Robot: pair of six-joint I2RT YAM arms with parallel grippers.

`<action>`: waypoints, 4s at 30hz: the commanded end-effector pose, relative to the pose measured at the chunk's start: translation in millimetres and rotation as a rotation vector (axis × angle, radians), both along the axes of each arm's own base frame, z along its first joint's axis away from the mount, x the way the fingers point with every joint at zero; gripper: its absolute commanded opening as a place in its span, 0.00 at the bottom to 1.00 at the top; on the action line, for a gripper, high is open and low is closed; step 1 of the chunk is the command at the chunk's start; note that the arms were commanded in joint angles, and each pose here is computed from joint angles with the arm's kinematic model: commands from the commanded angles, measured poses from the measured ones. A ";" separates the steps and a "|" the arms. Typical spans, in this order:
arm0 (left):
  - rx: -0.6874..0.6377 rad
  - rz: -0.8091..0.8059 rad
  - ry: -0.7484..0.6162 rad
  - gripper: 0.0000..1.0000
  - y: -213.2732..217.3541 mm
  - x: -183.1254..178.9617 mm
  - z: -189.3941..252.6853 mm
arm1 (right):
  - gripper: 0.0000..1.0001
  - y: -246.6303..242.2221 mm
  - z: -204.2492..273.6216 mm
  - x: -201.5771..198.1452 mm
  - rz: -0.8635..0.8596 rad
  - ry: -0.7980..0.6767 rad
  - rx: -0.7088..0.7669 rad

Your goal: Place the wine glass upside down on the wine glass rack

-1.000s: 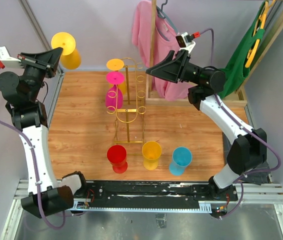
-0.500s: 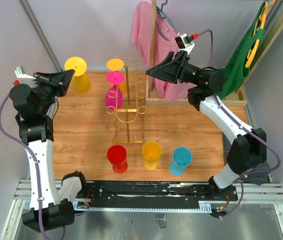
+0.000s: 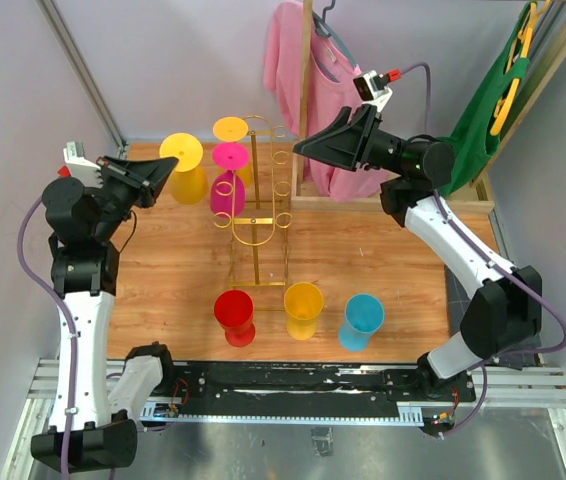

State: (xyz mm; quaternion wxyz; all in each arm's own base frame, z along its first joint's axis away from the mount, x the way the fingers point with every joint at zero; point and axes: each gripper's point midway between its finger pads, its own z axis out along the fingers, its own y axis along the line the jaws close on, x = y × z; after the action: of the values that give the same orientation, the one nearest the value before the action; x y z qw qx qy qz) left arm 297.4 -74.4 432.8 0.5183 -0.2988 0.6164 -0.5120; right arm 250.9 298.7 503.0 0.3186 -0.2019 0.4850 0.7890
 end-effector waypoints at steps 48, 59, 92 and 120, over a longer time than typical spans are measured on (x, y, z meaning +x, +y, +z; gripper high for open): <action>-0.017 -0.142 0.161 0.00 -47.3 -22.1 -34.9 | 0.47 -7.8 -5.4 -5.4 -0.058 -0.029 0.009; -0.003 -0.169 0.167 0.00 -54.3 -23.0 -38.9 | 0.47 -7.7 -7.9 -4.7 -0.057 -0.024 0.011; 0.050 -0.294 0.165 0.00 -84.0 -31.5 -53.7 | 0.47 -6.8 -9.4 -3.1 -0.055 -0.018 0.007; 0.097 -0.263 0.170 0.47 -75.2 -50.3 -65.7 | 0.47 -9.7 -17.5 -10.4 -0.075 -0.020 -0.024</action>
State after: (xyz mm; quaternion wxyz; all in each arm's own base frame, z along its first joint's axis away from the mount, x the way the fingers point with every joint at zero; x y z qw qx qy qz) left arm 257.6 -150.9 358.7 0.3920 -0.2468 0.7176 -0.5200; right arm 251.1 296.9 478.2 0.3198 -0.1753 0.5102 0.7789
